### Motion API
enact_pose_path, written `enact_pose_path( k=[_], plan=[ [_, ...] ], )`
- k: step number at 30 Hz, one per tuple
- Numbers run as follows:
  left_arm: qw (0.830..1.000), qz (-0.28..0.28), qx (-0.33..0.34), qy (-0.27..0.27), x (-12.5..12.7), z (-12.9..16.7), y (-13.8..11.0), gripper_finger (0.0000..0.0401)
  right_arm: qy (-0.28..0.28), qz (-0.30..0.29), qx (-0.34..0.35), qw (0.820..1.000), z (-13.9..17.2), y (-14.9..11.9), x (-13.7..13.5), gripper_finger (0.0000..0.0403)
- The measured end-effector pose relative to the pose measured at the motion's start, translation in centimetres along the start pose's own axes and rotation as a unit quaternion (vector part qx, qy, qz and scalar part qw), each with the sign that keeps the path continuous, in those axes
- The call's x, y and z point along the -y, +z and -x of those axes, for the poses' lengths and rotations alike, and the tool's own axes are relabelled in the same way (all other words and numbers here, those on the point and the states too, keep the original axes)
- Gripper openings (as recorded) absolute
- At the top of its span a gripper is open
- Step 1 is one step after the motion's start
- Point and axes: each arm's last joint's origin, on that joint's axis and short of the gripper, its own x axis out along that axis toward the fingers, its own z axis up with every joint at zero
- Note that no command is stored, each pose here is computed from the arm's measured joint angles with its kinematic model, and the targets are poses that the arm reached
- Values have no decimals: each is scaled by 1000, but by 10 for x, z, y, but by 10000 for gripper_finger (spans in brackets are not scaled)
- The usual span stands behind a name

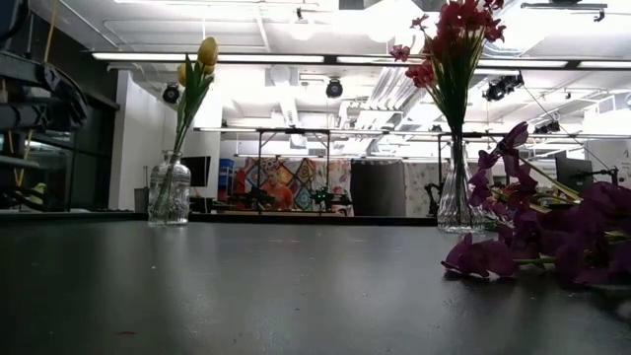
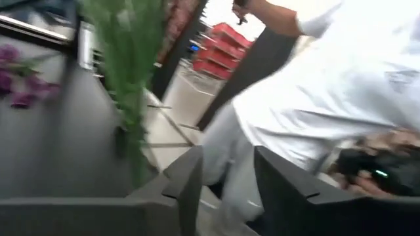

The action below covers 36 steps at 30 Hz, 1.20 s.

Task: Sort flowers into vase by color
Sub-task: Adjust the blue vase

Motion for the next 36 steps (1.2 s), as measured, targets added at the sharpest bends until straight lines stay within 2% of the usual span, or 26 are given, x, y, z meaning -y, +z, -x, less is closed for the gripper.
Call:
enact_pose_path(
  k=[3,6,10,13,17,29,36],
  plan=[
    [998,30,-31,-36,2,1,-3,67,0,0,0,1000,0,0,0,195],
    [990,92,-92,-51,0,2,-11,11,0,2,0,1000,0,0,0,195],
    [974,149,-171,13,-9,3,-28,5,0,9,0,1000,0,0,0,195],
    [963,167,-206,54,-14,4,-37,1,0,12,0,1000,0,0,0,195],
    [956,163,-230,86,-17,2,-45,1,0,12,0,1000,0,0,0,195],
    [950,142,-242,135,-24,-6,-53,0,-13,25,-15,999,-15,-7,3,195],
    [955,137,-241,106,-19,-12,-53,0,-19,31,-31,999,-27,-14,6,195]
  ],
)
